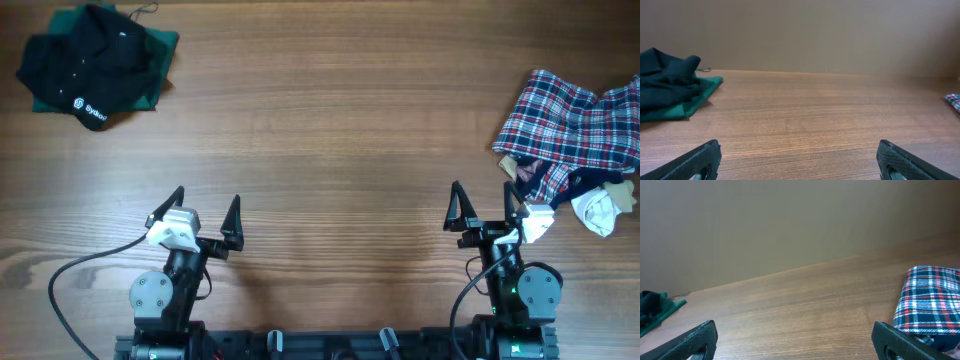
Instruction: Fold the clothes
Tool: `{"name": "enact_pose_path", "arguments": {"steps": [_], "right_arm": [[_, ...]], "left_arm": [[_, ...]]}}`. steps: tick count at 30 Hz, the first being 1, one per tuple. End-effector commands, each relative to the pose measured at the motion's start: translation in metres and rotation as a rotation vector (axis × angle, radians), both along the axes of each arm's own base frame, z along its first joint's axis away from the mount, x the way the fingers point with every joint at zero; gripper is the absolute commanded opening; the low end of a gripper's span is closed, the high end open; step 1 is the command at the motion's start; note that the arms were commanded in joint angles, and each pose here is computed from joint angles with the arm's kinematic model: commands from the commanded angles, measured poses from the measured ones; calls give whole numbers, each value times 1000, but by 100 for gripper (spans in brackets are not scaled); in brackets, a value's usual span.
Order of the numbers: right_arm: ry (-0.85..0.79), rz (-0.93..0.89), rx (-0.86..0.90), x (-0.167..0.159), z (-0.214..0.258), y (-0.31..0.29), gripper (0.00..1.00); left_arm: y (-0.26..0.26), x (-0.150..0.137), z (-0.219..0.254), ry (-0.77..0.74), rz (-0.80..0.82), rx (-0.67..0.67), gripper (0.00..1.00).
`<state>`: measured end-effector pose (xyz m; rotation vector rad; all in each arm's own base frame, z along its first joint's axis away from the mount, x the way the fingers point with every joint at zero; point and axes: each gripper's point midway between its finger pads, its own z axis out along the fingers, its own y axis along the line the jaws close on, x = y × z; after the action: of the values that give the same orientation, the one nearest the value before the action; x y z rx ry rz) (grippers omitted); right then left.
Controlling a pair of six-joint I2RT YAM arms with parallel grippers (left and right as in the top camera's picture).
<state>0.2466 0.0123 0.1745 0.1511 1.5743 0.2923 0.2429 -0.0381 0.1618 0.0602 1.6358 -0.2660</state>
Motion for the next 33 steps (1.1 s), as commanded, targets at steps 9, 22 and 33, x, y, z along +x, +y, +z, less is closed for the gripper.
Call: {"name": "enact_pose_path", "arguments": {"steps": [9, 22, 33], "right_arm": [[-4, -10, -17, 0, 0, -2, 100], [34, -28, 665, 0, 4, -6, 100], [-405, 286, 295, -40, 142, 36, 100]], "left_arm": [[3, 1, -4, 11, 16, 2, 100], [3, 1, -4, 11, 16, 2, 100], [3, 1, -4, 11, 16, 2, 100]]}}
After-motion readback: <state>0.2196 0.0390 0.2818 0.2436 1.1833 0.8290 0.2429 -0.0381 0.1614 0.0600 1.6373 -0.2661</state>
